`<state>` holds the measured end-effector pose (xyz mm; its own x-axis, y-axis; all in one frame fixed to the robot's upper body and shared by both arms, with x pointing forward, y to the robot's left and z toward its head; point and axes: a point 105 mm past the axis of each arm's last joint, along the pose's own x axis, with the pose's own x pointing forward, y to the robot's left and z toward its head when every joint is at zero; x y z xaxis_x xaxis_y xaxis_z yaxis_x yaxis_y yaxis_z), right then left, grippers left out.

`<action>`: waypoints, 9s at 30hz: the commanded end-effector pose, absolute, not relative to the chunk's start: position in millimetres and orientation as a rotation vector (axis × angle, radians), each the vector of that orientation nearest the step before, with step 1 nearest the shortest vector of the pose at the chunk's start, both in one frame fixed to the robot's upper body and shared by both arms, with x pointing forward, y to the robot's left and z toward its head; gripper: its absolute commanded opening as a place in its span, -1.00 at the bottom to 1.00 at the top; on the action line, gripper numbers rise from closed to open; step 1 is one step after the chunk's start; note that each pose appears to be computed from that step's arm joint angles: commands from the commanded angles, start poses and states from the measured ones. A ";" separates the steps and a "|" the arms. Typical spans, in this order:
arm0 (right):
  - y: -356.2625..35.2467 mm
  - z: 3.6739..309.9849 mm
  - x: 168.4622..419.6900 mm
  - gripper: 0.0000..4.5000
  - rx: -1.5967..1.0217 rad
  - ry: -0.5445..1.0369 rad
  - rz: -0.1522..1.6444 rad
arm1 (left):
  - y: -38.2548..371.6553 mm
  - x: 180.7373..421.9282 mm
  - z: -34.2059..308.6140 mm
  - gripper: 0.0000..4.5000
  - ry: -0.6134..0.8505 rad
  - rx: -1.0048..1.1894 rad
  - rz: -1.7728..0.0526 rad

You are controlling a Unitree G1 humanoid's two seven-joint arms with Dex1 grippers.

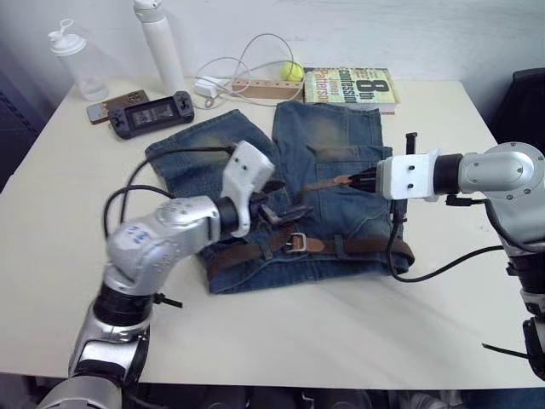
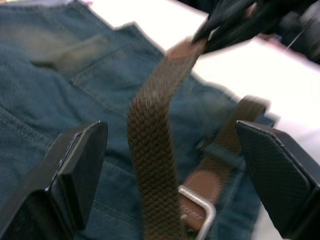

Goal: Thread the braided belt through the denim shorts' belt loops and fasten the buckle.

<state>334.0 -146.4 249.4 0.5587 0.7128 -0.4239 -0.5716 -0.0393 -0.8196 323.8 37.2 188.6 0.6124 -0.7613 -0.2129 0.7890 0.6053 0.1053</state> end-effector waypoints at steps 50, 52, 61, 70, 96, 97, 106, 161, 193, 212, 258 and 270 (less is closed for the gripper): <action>-124.2 182.4 289.6 0.98 -0.882 0.035 1.047 | 108.4 333.3 148.3 -1.00 0.166 0.301 -0.766; -120.5 171.5 289.8 0.98 -0.904 0.029 1.035 | 109.1 331.7 144.8 -1.00 0.178 0.315 -0.770; -109.8 144.1 289.4 0.98 -0.920 0.003 0.997 | 109.9 332.4 139.3 -1.00 0.197 0.320 -0.768; -110.9 139.4 300.7 0.98 -0.992 -0.088 0.881 | 112.4 334.3 137.9 -1.00 0.209 0.325 -0.759; -121.1 144.2 322.9 -0.98 -0.432 -0.028 0.582 | 126.8 310.9 124.5 -1.00 0.417 0.280 -0.788; -120.1 146.0 323.2 -0.98 -0.401 -0.026 0.576 | 124.3 311.7 123.9 -1.00 0.420 0.275 -0.789; -113.6 155.4 321.9 -0.98 -0.267 -0.019 0.557 | 109.5 313.3 118.5 -1.00 0.436 0.266 -0.813; -117.3 144.2 326.4 -0.98 -0.108 0.069 0.471 | 55.8 327.2 131.0 -1.00 0.294 0.183 -0.781; -89.2 153.7 306.4 -0.98 -0.158 0.005 0.606 | 57.0 337.2 131.9 -1.00 0.279 0.227 -0.759; -80.5 137.8 293.1 -0.98 -0.493 0.070 0.868 | 33.7 334.5 133.7 -1.00 0.237 0.282 -0.856; -157.6 219.3 348.5 -1.00 -1.224 -0.217 0.921 | 77.8 319.4 180.8 0.90 0.191 0.206 -1.114; -144.2 247.3 343.4 -1.00 -1.281 -0.265 0.998 | 10.9 337.0 223.3 0.96 0.116 0.077 -1.054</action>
<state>348.9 -149.2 234.6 0.5836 0.7191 -0.3771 -0.5001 -0.0476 -0.8647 334.5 13.0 225.3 0.4546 -0.8838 -0.1107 0.8875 0.4599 -0.0271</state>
